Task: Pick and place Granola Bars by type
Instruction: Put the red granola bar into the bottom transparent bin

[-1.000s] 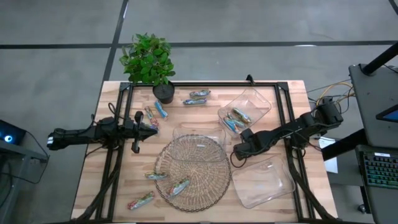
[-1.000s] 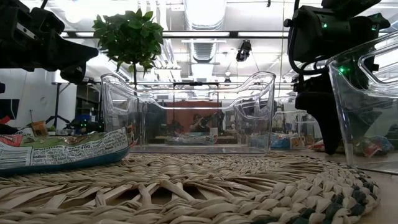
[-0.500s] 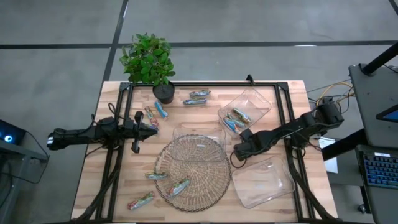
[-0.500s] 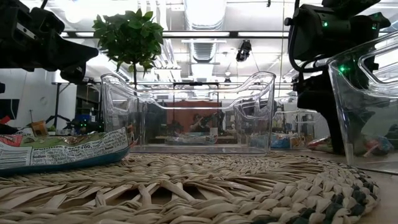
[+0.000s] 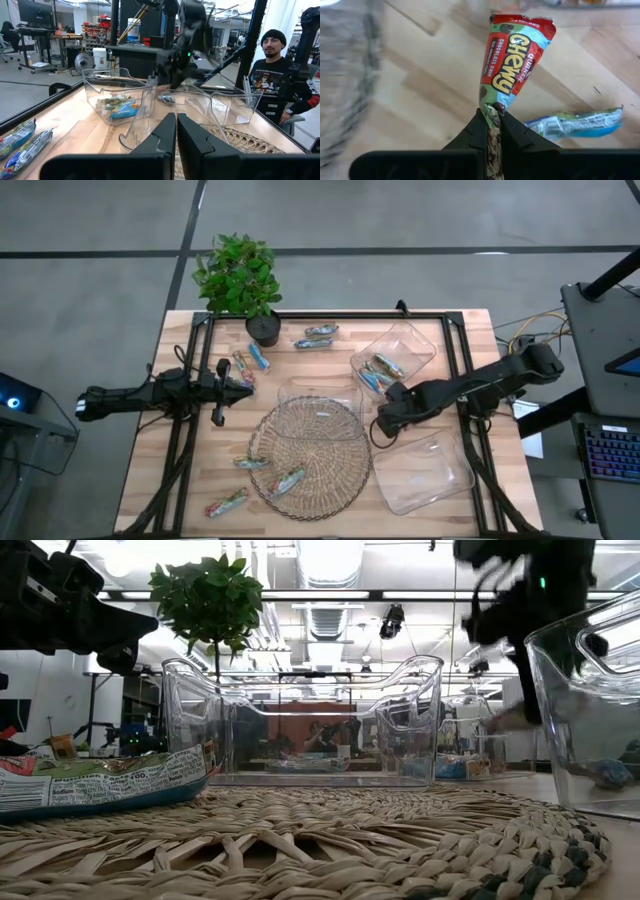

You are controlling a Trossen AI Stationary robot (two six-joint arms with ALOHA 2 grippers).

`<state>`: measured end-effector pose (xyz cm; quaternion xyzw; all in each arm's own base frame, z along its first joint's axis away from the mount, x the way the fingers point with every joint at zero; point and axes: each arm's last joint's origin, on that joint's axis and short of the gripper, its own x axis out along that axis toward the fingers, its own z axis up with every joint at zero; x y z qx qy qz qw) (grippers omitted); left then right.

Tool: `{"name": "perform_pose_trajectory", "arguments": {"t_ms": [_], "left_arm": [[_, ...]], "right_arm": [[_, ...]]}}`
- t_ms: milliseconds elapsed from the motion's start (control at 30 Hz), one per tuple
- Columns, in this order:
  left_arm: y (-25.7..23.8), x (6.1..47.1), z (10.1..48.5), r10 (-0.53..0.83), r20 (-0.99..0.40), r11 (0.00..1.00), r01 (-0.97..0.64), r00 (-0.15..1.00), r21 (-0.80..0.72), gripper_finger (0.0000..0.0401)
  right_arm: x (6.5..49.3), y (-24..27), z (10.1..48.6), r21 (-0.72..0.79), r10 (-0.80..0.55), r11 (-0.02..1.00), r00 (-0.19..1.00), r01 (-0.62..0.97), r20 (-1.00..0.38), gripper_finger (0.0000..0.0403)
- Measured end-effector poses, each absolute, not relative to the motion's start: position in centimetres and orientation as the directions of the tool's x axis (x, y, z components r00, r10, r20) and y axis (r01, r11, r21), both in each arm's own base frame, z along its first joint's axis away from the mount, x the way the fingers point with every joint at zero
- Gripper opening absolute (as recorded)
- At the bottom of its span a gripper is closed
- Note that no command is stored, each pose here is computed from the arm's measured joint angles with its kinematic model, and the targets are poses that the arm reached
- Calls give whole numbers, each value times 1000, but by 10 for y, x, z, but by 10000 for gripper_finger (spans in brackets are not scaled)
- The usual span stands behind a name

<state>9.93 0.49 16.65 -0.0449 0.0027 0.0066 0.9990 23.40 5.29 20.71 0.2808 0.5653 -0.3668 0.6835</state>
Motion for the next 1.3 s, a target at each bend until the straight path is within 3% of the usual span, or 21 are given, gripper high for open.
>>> {"name": "perform_pose_trajectory", "arguments": {"t_ms": [300, 567, 800, 1300], "left_arm": [[5, 99, 166, 13, -6, 996, -13, 1000, -90, 0], [5, 99, 166, 12, -6, 996, -13, 1000, -90, 0], [5, 99, 167, 13, -6, 996, -13, 1000, -90, 0], [5, 99, 166, 13, -6, 996, -13, 1000, -90, 0]], "right_arm": [[239, 68, 277, 76, -117, 566, 171, 821, -978, 12], [226, 107, 313, 174, -61, 472, 229, 864, -972, 11], [201, 144, 299, 148, -57, 372, 182, 916, -982, 11], [157, 180, 234, 50, -3, 383, 55, 923, -998, 11]]}}
